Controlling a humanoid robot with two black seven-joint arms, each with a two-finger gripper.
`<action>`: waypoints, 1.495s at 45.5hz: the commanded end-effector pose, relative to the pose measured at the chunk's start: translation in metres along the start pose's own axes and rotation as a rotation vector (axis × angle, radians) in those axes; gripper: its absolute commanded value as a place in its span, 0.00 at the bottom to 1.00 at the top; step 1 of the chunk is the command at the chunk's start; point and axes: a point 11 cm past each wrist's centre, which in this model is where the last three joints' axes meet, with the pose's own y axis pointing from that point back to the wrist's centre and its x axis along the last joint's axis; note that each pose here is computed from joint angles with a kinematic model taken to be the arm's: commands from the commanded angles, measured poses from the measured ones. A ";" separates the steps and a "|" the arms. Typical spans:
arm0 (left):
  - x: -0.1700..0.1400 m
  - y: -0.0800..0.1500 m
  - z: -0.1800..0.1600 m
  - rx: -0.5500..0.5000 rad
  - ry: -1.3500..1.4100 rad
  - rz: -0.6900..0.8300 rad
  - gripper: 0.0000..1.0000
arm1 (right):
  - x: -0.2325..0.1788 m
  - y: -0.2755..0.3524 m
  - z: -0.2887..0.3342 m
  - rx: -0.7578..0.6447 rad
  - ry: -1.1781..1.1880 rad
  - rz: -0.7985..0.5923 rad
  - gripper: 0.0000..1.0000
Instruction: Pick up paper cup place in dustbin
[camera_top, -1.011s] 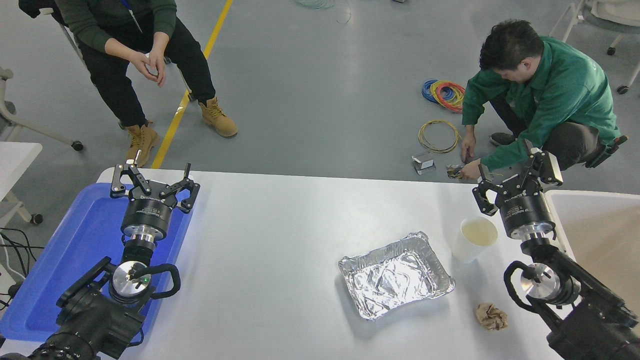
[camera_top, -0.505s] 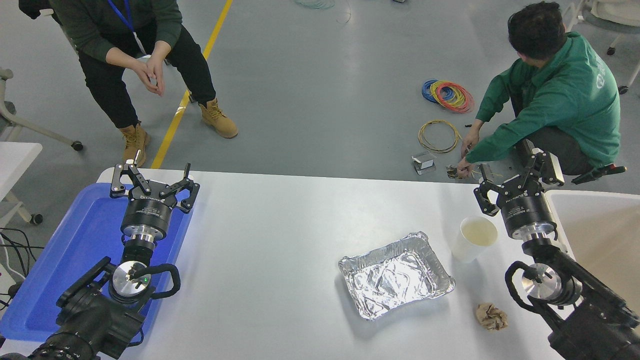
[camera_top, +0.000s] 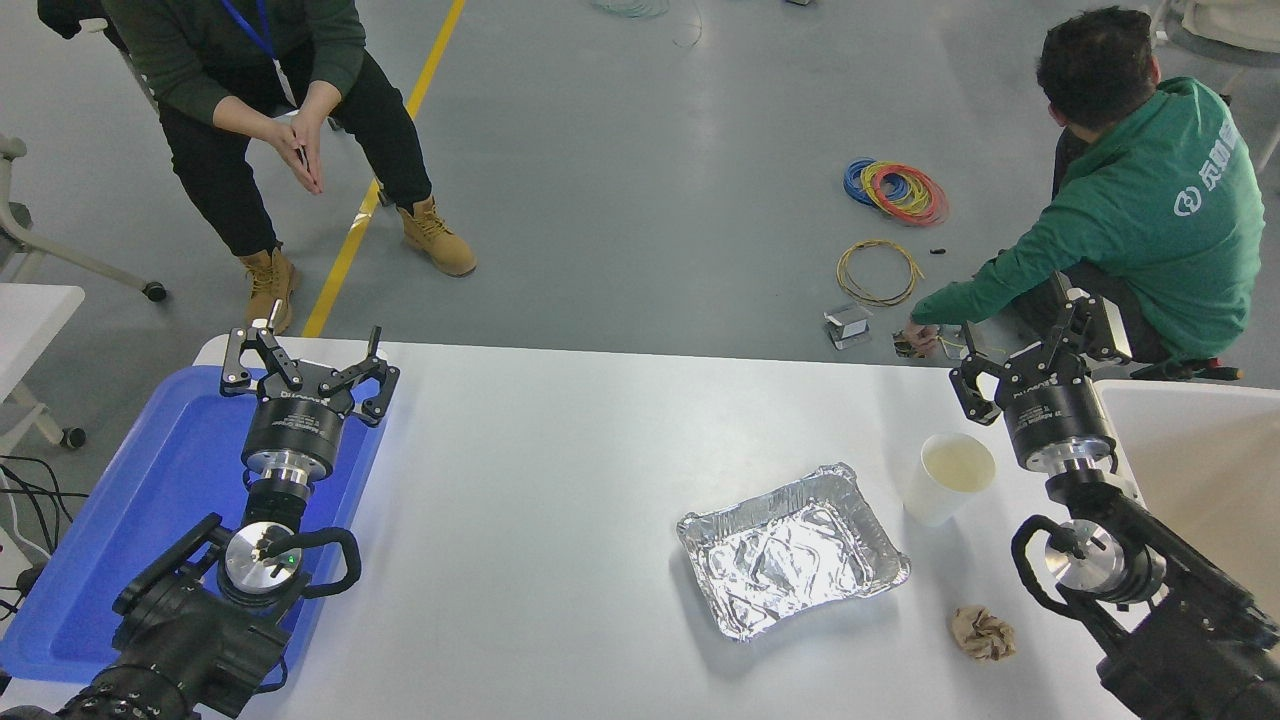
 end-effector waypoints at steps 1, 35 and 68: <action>0.000 0.000 0.000 0.000 -0.001 0.000 1.00 | 0.004 -0.010 -0.023 0.027 0.045 -0.012 1.00; 0.000 0.000 0.000 0.000 -0.001 0.000 1.00 | 0.010 -0.041 -0.109 -0.163 0.639 -0.248 1.00; 0.000 0.000 0.000 0.002 0.000 -0.001 1.00 | 0.044 -0.021 -0.201 -0.920 1.301 -0.373 1.00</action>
